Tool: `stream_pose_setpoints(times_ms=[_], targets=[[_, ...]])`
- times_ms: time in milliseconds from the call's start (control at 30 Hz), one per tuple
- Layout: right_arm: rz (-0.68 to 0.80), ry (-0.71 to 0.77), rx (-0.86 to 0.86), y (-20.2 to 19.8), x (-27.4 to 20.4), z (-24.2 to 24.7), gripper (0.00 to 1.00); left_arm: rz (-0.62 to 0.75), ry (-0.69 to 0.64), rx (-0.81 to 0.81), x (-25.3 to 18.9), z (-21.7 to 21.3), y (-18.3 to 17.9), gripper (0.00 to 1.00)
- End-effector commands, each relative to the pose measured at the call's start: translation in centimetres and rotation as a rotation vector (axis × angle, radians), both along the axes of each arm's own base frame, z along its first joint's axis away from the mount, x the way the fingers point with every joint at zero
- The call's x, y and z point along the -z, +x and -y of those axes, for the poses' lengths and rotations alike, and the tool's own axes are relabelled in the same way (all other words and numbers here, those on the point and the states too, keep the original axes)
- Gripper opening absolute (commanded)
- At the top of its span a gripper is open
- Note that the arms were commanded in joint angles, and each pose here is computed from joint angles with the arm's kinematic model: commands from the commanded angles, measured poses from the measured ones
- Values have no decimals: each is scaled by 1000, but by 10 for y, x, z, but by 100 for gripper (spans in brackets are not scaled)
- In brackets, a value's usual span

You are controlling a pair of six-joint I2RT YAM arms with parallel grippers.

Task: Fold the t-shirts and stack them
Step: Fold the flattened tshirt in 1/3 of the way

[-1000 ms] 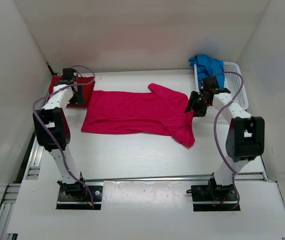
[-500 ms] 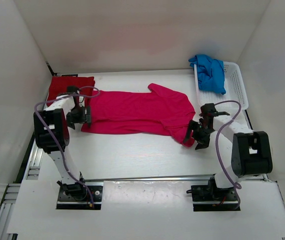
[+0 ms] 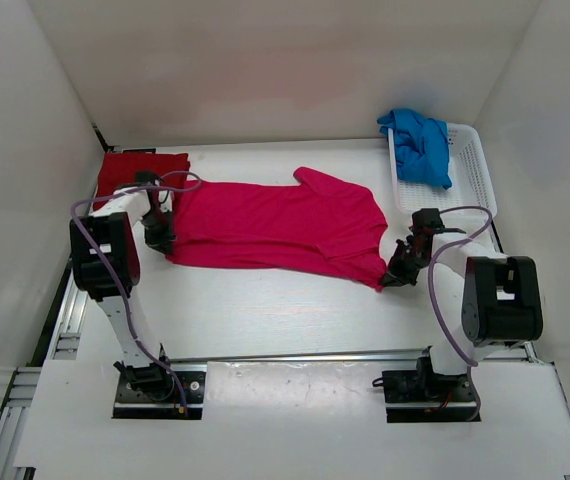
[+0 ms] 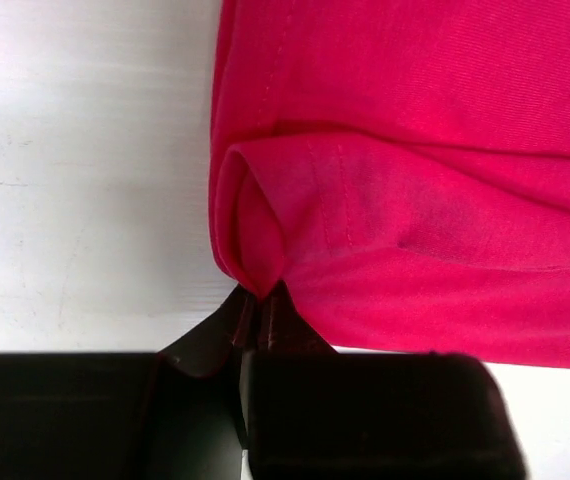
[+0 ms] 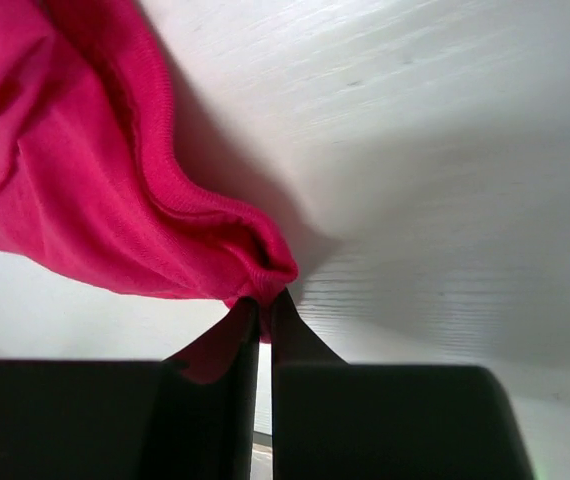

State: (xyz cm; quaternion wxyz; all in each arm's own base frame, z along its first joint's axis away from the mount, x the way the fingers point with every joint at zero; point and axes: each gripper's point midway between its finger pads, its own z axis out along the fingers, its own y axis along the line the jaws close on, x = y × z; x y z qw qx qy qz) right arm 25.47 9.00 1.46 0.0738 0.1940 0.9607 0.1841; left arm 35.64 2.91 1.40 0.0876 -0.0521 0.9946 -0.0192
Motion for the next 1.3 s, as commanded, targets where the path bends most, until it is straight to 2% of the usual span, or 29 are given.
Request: stream_pose_setpoints(times_ms=[0,200,333,367,433,467,533,600,633,667,767,833,933,1000,1167,1267], targets=[[19,-2,8,-1,-12,6,0,66,36,-32,-23,-16,3,10],[-129,-56,-5,-41,-31,18,0,5,223,-104,-42,-55,-50,10],[-216,-56,10,-70,-22,18,0,-94,262,-101,-35,-56,-94,11],[-233,-57,10,-76,-18,18,0,-109,260,-99,-34,-55,-101,18],[-226,-64,22,-78,-13,19,0,-149,266,-95,-29,-54,-116,40],[-246,-44,19,-83,-9,16,0,-152,266,-94,-29,-53,-123,61],[-236,-34,18,-80,-7,14,0,-112,330,-109,-35,-64,-119,65],[-245,-24,16,-81,-6,13,0,0,417,-92,-55,-65,-106,65],[-245,-24,16,-81,-6,13,0,90,507,-102,-68,-72,-92,65],[-245,-24,16,-81,-6,13,0,198,526,-63,-86,-57,-82,65],[-242,-34,9,-81,-6,14,0,344,469,33,-97,-19,-75,65],[-232,-43,10,-78,-5,16,2,415,440,152,-92,17,-80,70],[-231,-43,10,-79,-2,16,2,445,402,276,-71,51,-86,75],[-231,-43,10,-79,-2,16,2,407,371,325,-58,65,-85,76],[-229,-43,10,-80,0,16,2,385,363,344,-48,78,-66,76],[-227,-44,1,-80,0,16,2,367,408,334,-42,75,-55,76]])
